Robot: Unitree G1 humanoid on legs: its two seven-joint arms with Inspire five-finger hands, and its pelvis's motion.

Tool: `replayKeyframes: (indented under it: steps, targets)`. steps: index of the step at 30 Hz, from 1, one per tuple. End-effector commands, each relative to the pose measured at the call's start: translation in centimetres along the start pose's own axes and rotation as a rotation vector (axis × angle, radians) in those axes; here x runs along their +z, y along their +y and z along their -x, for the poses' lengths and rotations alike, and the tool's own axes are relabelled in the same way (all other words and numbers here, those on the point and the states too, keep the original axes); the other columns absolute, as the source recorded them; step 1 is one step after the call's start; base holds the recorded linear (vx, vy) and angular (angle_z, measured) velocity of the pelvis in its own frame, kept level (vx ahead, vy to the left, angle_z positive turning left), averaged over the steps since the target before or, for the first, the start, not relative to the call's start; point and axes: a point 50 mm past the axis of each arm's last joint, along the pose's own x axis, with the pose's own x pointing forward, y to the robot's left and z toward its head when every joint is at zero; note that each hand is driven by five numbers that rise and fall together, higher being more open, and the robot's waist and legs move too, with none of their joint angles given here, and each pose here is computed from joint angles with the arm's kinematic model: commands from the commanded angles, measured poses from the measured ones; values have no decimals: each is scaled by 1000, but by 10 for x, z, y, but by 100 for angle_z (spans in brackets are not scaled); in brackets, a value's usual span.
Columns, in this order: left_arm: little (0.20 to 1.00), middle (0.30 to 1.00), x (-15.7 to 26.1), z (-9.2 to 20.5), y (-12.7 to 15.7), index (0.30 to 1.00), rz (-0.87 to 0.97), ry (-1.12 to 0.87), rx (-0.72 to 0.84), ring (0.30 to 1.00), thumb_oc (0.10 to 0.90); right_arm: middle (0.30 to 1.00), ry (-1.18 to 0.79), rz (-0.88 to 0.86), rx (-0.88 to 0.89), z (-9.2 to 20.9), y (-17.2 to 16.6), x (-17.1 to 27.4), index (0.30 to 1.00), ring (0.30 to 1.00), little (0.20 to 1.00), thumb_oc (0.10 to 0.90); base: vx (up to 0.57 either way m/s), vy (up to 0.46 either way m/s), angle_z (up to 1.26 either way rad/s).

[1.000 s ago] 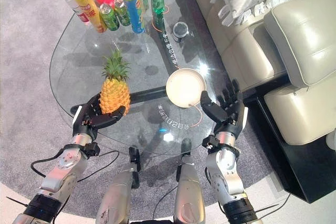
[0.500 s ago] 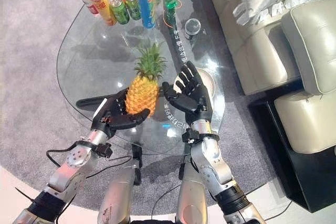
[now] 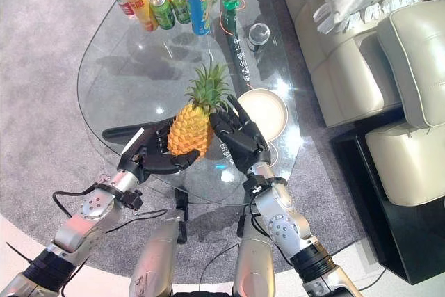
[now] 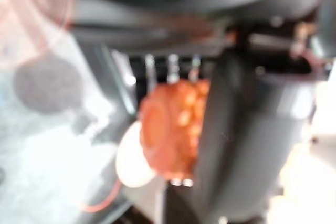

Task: Pick up the fruit to the plate

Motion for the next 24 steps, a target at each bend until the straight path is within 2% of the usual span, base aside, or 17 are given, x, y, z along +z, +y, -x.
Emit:
replayKeyframes:
  steps: [1,12,18,24]
  targets:
    - [200,300,80,-2,-27,300,-44,-426,-202,300,100,900,-48,-44,302,-12,49,10,900,900,900,800,0,0,0]
    - [200,300,73,-4,-27,300,-23,-369,-249,300,100,900,-58,-7,375,-14,54,13,900,900,900,800,-1,4,1]
    - [200,300,48,-7,-42,300,38,-173,-424,300,100,900,-154,-23,396,-16,56,28,900,900,900,800,0,0,0]
    - [200,300,32,-6,-45,300,82,-67,-488,300,100,900,-271,-45,421,-16,53,44,900,900,900,800,0,0,0]
